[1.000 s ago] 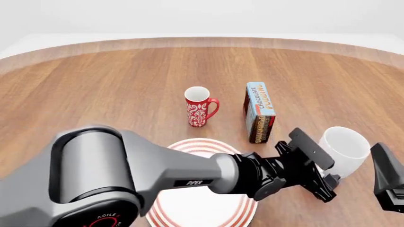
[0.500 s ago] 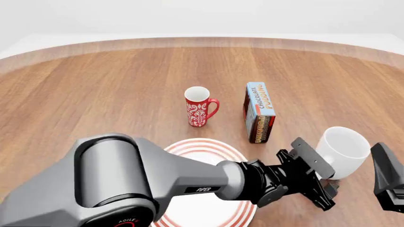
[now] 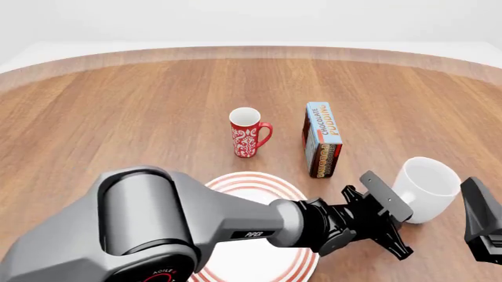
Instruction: Pick up the white mug and put it on the plate, and put the chocolate pudding to the right of the plate.
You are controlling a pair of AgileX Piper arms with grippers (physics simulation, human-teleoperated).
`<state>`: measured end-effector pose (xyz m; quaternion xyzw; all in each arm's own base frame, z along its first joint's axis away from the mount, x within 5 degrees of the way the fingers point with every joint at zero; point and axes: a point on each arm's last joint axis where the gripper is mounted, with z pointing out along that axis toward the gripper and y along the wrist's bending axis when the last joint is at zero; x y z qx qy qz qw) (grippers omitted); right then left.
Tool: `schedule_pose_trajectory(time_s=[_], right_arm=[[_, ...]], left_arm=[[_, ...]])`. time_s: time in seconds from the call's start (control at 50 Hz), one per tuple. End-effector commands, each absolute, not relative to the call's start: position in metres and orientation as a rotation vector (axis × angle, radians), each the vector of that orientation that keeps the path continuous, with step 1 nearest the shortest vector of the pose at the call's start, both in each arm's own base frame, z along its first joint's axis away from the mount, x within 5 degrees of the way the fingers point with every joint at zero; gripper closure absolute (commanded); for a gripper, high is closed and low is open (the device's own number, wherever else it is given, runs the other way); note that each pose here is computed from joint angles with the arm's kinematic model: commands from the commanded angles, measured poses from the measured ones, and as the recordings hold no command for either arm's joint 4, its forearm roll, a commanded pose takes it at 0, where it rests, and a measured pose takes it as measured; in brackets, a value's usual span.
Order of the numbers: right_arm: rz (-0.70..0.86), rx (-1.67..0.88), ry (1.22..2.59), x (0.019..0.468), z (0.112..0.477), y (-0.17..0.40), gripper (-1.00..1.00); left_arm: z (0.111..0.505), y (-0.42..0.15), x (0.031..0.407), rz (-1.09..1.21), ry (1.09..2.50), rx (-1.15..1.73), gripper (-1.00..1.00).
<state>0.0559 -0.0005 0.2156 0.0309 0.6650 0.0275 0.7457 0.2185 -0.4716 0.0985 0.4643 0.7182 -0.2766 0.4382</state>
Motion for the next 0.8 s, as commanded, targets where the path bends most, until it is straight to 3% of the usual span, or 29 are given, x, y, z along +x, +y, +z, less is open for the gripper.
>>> schedule_pose_trajectory(time_s=[0.02,0.8], right_arm=[[0.060,0.067,1.455,0.056,0.216,-0.001,-1.00],[0.054,0.064,1.454,0.056,0.216,-0.001,-1.00]], left_arm=[[0.100,-0.471,0.214,-0.690,1.777,1.163,1.00],[0.131,-0.440,0.225,-0.680,1.725,1.099,1.00]])
